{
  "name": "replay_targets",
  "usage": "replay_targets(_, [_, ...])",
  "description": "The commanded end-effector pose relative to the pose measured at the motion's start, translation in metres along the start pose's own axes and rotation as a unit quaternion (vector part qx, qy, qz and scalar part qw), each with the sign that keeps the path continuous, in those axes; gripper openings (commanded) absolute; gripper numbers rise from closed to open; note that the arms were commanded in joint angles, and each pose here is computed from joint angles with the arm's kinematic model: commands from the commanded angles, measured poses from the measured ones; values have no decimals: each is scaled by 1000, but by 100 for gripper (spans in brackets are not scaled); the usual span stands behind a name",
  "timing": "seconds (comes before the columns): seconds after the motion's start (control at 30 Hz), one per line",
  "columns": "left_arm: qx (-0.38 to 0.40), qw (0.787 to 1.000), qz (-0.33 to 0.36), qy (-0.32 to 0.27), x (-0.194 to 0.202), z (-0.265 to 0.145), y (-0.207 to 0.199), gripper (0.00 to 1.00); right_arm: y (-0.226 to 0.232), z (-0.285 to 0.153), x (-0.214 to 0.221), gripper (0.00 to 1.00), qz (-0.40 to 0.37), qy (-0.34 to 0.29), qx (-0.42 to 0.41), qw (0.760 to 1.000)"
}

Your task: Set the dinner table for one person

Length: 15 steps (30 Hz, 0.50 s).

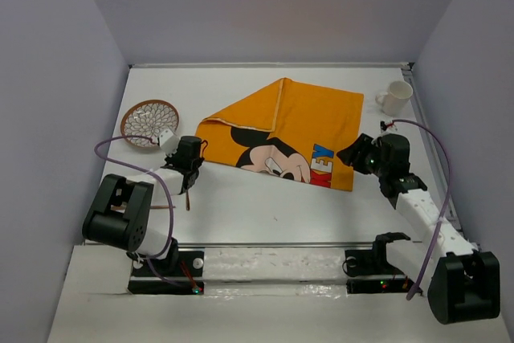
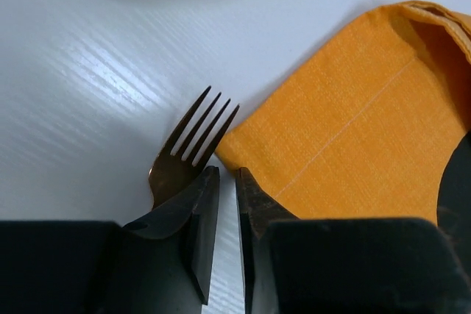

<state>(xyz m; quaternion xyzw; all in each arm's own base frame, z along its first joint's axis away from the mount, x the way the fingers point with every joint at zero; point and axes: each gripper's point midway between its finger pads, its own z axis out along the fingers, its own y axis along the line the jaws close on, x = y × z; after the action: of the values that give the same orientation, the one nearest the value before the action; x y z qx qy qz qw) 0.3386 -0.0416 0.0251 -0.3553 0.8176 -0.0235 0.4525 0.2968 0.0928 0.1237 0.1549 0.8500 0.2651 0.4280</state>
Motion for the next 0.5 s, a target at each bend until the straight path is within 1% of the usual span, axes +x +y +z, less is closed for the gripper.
replay_targets(0.0, [6, 1000, -12, -15, -18, 9, -16, 28, 6, -12, 13, 52, 6, 13, -21, 1000])
replay_targets(0.17, [15, 1000, 0, -7, -18, 9, -21, 35, 6, -10, 15, 52, 0, 24, -23, 999])
replay_targets(0.3, [26, 1000, 6, -3, -18, 7, -24, 43, 9, -11, 12, 52, -3, 20, -26, 999])
replay_targets(0.37, [31, 1000, 5, -4, -18, 5, -25, 46, 11, -11, 8, 52, -5, 16, -28, 999])
replay_targets(0.47, [39, 999, -1, -5, -19, 0, -25, 58, 12, -12, 6, 52, -7, 15, -29, 999])
